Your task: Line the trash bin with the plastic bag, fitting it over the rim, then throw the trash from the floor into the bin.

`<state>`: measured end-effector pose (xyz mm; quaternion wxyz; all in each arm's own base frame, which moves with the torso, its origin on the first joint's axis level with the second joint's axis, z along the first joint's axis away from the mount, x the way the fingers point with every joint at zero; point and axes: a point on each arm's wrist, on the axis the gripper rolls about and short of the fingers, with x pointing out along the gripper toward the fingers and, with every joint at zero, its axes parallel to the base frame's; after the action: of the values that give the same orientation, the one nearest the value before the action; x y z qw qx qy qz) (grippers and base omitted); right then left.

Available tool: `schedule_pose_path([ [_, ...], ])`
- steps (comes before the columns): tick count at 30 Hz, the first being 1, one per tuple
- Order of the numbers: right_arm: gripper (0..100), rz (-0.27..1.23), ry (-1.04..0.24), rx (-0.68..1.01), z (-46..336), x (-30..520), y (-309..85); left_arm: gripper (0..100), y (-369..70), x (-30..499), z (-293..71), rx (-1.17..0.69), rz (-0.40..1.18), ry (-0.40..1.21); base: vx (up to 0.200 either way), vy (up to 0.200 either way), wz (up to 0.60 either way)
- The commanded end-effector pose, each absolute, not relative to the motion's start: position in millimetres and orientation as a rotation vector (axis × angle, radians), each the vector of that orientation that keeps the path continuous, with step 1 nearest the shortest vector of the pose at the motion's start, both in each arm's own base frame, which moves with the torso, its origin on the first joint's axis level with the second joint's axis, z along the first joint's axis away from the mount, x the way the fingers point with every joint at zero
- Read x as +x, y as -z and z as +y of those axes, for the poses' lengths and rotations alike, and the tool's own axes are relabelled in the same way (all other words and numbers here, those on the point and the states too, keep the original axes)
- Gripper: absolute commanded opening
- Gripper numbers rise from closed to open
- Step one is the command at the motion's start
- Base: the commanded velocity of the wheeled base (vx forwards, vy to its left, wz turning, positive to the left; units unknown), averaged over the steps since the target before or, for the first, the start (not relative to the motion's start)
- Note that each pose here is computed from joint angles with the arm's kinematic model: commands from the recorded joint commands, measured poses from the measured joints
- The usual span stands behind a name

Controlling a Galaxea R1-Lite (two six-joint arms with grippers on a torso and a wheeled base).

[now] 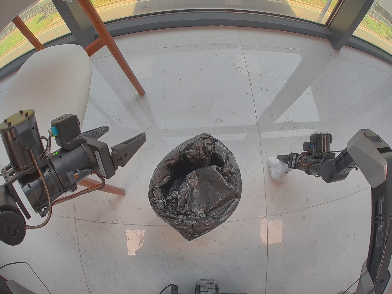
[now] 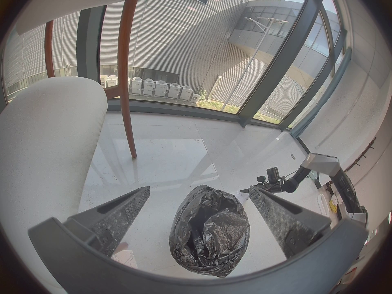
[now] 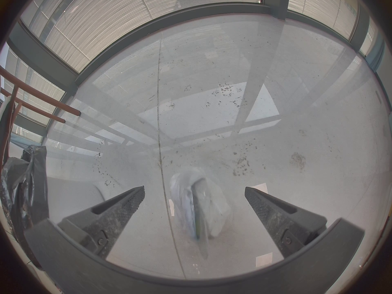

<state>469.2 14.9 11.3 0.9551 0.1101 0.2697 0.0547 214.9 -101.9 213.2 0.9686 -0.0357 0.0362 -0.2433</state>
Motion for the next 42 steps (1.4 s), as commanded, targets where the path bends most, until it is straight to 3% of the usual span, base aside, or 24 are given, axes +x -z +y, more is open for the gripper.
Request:
schedule_pose_path([
  [1, 100, 0.559, -0.113, 0.219, 17, 486, 18, 100, -215, 216, -100, -0.078, 0.051, 0.488, 0.0, 0.0, 0.0],
  [4, 100, 0.548, -0.111, 0.219, 16, 495, 25, 100, -214, 215, -100, -0.076, 0.054, 0.488, 0.0, 0.0, 0.0],
  [5, 0, 0.546, -0.111, 0.219, 16, 496, 27, 100, -214, 215, -100, -0.076, 0.054, 0.488, 0.0, 0.0, 0.0],
  [16, 0, 0.54, -0.089, 0.217, 13, 494, 22, 100, -213, 216, -99, -0.078, 0.056, 0.486, 0.0, 0.0, 0.0],
  [24, 0, 0.438, -0.102, 0.26, 12, 460, -70, 100, -217, 215, -99, -0.084, 0.024, 0.497, 0.0, 0.0, 0.0],
  [25, 0, 0.405, -0.111, 0.276, 15, 446, -96, 100, -220, 213, -96, -0.086, 0.008, 0.5, 0.0, 0.0, 0.0],
  [31, 0, 0.362, -0.159, 0.296, 28, 391, -165, 100, -222, 211, -92, -0.071, -0.005, 0.516, 0.0, 0.0, 0.0],
  [35, 0, 0.349, -0.223, 0.336, 51, 352, -195, 100, -216, 209, -90, -0.039, 0.009, 0.543, 0.0, 0.0, 0.0],
  [42, 0, 0.397, -0.364, 0.307, 92, 298, -213, 100, -217, 209, -91, -0.025, 0.001, 0.557, 0.0, 0.0, 0.0],
])
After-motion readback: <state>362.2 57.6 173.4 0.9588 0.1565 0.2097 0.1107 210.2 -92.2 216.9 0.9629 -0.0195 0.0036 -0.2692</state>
